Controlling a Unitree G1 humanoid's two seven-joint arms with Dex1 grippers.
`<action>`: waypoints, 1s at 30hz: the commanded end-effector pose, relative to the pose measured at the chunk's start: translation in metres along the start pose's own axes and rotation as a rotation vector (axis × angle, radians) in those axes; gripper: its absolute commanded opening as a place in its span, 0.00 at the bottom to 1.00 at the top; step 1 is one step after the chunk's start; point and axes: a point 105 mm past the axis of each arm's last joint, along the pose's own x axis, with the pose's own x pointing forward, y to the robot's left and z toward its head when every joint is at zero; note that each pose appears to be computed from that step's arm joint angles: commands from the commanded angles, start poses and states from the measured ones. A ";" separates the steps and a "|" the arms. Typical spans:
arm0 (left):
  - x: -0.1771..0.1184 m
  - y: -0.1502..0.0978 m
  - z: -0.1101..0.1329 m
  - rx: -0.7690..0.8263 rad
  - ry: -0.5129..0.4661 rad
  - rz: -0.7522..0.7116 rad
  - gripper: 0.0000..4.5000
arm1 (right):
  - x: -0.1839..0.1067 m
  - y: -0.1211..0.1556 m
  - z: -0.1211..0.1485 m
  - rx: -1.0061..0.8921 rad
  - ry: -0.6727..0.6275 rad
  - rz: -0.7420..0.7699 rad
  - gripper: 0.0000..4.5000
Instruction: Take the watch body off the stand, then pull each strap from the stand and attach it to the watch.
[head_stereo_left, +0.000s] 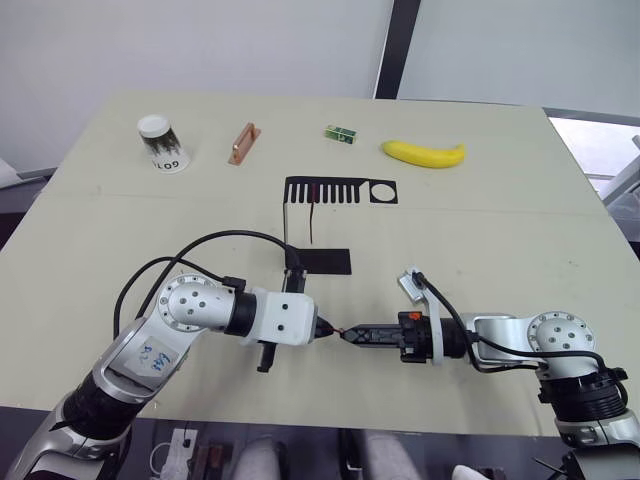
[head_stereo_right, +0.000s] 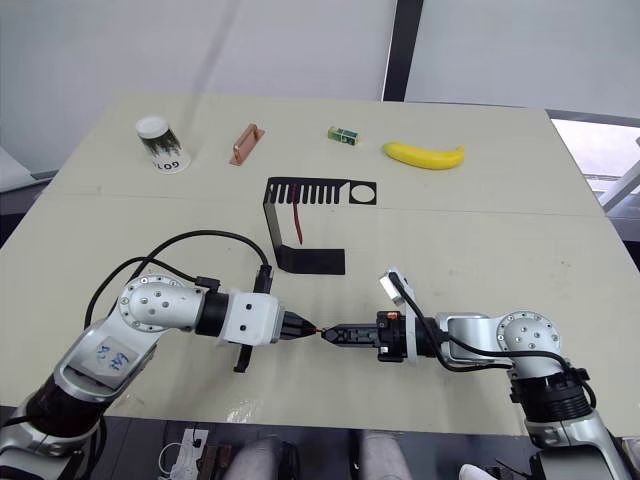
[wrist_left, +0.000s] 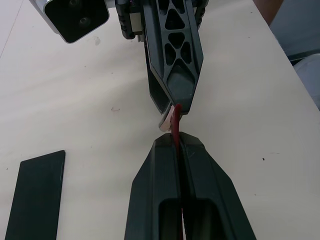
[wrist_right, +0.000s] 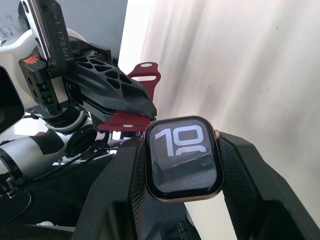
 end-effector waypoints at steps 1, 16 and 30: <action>-0.001 -0.003 0.007 0.041 -0.006 0.004 0.00 | 0.002 0.011 0.000 -0.026 0.007 0.042 0.35; 0.004 -0.004 0.005 0.059 0.000 0.005 0.00 | 0.003 0.012 0.000 -0.026 0.004 0.043 0.35; 0.009 -0.004 0.005 0.083 0.015 -0.005 0.00 | 0.004 0.013 0.001 -0.028 0.005 0.047 0.35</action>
